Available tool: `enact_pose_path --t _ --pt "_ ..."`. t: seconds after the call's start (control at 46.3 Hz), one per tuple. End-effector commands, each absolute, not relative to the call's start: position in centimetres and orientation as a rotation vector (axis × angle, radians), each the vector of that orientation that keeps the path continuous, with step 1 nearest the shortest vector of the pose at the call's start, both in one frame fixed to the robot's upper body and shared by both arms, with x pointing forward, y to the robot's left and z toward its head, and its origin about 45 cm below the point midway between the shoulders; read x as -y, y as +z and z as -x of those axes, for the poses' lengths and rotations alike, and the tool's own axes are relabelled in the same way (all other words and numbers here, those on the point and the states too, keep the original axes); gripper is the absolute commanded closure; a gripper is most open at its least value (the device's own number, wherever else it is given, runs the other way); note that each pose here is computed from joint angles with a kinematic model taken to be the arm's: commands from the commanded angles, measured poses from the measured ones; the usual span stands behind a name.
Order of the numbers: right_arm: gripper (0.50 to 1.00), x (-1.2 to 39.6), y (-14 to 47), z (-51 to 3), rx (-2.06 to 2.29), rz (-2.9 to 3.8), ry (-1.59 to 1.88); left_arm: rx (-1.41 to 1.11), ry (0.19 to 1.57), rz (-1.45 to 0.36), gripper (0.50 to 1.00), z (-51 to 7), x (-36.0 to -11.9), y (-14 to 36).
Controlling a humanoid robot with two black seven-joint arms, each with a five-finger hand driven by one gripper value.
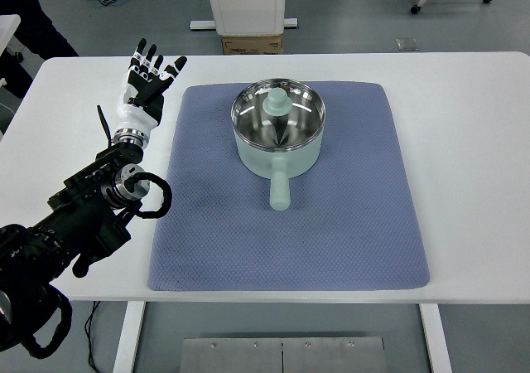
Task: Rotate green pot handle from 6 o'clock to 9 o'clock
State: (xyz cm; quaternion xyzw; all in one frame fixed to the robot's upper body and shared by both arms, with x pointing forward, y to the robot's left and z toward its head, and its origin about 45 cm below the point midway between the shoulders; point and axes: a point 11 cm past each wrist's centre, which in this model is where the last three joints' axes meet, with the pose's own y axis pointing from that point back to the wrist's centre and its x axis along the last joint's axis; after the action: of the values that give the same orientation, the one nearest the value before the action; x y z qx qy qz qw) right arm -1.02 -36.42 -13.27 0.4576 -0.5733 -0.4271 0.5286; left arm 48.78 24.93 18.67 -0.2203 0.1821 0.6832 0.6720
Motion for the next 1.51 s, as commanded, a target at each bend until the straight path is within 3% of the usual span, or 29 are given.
enact_pose_path --t 0.0,1.23,1.489 --pt "0.5 36.4 -13.3 1.0 1.369 -1.094 -1.02 -0.41 1.547 0.492 0.5 -48.8 -25.1 18.6" --pt "0.5 36.4 -13.3 1.0 1.369 -1.094 -1.02 -0.412 1.566 0.491 0.5 -48.9 -25.2 18.7" --pt "0.5 36.4 -13.3 1.0 1.369 -1.094 -1.02 -0.233 1.432 0.356 0.5 -49.7 -23.0 20.8"
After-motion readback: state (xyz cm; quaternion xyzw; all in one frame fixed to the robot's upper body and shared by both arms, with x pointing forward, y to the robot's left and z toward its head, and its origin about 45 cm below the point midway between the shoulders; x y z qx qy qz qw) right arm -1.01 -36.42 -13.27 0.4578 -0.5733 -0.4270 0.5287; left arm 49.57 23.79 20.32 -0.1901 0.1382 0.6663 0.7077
